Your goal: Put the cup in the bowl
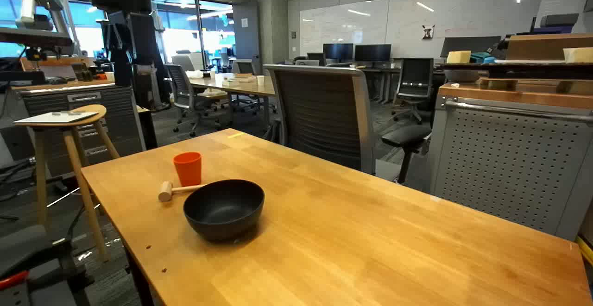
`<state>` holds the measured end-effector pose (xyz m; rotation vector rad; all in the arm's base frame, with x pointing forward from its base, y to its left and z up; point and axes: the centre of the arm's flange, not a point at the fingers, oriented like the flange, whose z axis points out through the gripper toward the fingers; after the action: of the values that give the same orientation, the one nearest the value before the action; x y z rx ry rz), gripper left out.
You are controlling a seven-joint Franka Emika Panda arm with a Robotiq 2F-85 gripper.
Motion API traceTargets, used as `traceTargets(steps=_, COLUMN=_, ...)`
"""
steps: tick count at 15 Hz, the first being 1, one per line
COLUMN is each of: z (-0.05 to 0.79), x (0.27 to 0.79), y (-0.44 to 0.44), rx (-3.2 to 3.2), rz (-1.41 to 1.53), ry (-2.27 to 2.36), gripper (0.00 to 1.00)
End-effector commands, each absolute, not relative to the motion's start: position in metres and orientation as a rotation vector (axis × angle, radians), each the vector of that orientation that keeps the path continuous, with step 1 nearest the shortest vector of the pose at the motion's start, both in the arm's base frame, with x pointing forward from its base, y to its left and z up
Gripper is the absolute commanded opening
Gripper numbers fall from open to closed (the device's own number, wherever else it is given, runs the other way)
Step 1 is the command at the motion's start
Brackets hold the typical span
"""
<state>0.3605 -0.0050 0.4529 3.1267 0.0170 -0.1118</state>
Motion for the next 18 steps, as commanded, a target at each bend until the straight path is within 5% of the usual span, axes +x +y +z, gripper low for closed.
traceTargets(steps=1, z=0.453, x=0.361, y=-0.005, rx=3.127, rz=-0.111, ry=0.017, gripper=1.00)
traceTargets(steps=9, z=0.454, x=0.361, y=-0.005, rx=3.127, rz=-0.108, ry=0.017, gripper=1.00)
traceTargets(steps=18, z=0.365, x=0.446, y=0.096, rx=3.123, rz=0.096, ry=-0.104, gripper=1.00)
